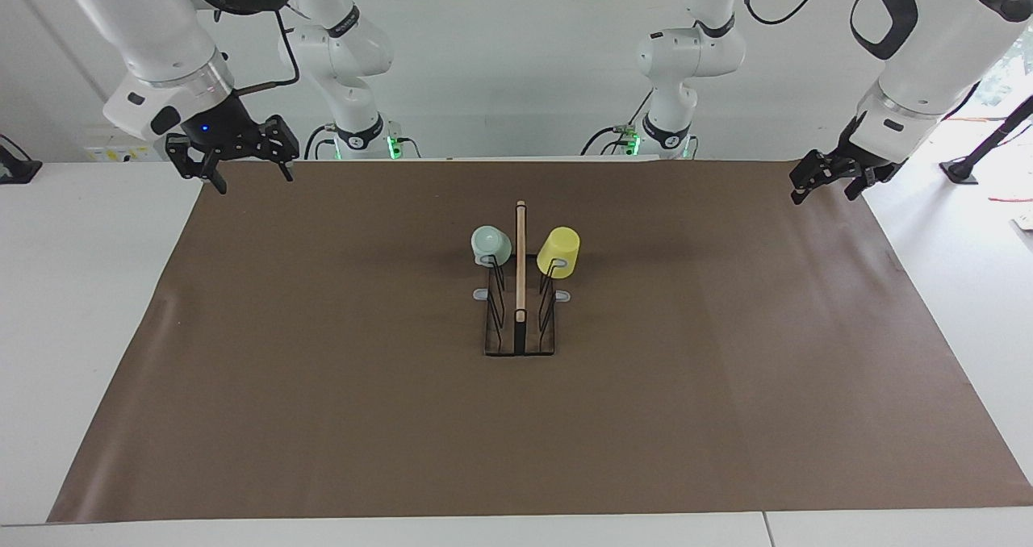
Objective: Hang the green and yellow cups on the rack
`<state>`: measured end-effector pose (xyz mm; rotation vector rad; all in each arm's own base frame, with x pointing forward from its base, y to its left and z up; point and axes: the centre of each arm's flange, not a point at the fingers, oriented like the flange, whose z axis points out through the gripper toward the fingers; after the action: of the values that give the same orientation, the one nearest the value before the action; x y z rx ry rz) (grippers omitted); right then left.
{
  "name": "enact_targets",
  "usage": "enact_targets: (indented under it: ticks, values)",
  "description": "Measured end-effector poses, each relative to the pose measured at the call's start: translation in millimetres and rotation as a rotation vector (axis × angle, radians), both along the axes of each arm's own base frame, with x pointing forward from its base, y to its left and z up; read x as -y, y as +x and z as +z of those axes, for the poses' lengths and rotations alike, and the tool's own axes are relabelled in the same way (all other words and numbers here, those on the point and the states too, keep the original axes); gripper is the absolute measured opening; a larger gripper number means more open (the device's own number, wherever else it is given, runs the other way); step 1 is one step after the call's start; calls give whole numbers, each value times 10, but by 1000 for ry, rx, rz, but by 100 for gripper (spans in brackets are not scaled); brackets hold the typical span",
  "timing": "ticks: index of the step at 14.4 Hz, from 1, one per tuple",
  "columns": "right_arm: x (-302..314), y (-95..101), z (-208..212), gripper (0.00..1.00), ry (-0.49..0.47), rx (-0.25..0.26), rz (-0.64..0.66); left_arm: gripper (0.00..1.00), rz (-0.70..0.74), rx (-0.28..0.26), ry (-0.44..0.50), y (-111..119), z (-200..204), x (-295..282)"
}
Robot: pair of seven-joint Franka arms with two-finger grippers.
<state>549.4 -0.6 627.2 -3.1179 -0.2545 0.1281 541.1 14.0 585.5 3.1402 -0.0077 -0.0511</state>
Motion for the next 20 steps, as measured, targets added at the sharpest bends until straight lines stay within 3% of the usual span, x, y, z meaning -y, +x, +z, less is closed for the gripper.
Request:
enact_targets:
  ticks: [3, 12, 20]
  values:
    - [74, -55, -49, 100, -4, -57, -34, 100, 0, 8, 0, 9, 7, 2]
    - [435, -48, -63, 100, -21, -39, -122, 100, -2, 8, 0, 9, 5, 9]
    - [469, -135, -188, 100, -18, -76, -129, 100, -2, 8, 0, 9, 3, 9]
